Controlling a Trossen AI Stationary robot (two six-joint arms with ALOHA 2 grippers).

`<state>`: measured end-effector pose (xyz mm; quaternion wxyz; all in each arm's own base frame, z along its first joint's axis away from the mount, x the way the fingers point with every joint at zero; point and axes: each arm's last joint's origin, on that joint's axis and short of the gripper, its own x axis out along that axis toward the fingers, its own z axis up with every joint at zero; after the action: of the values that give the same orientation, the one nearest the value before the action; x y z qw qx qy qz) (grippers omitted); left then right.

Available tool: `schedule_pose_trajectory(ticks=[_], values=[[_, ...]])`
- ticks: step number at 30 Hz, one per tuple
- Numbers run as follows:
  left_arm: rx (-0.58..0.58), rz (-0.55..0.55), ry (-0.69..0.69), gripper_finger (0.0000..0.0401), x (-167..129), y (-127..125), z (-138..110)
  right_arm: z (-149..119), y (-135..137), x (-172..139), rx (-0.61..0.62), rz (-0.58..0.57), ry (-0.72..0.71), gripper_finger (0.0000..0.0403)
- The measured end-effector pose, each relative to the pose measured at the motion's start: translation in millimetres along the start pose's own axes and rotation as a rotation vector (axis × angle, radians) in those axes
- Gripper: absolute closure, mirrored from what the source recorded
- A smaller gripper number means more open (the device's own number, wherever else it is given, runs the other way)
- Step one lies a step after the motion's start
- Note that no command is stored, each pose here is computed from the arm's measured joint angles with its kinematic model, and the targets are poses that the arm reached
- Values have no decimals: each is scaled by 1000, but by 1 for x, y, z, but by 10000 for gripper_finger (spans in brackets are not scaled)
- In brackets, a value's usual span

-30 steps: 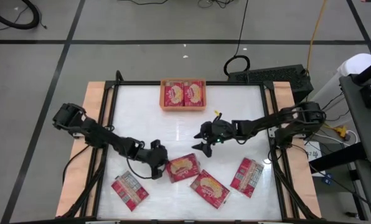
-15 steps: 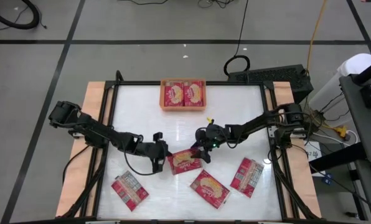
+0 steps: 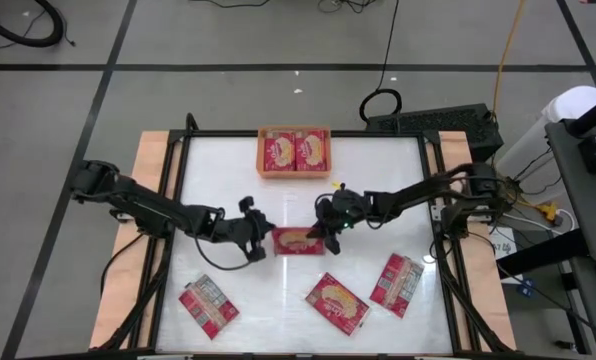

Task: Sort popcorn bags into baskets
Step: Put the red popcorn bag into the orange bin

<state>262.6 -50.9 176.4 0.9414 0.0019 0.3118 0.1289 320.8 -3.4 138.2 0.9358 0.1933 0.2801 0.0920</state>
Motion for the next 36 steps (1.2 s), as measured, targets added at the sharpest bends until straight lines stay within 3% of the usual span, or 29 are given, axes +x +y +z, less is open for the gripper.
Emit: schedule_pose_trajectory(ticks=[5, 11, 16, 20, 25, 30, 36], values=[[-93, 94, -74, 323, -17, 9, 11, 12, 0, -25, -36, -41, 23, 375], [-165, 122, -93, 268, -22, 11, 11, 39, 7, -65, -96, -61, -90, 396], [-203, 111, -125, 248, -23, 7, 13, 55, 21, -103, -177, -146, -191, 388], [-234, 92, -222, 247, -20, 4, 23, 61, 28, -122, -243, -206, -349, 391], [-212, 1, -352, 246, -9, -2, 34, 53, 26, -126, -267, -236, -500, 394], [-219, -46, -488, 244, 7, -2, 43, 43, 25, -129, -278, -182, -711, 393], [-240, -92, -645, 188, 23, 10, 52, 30, 24, -134, -267, -262, -879, 393]])
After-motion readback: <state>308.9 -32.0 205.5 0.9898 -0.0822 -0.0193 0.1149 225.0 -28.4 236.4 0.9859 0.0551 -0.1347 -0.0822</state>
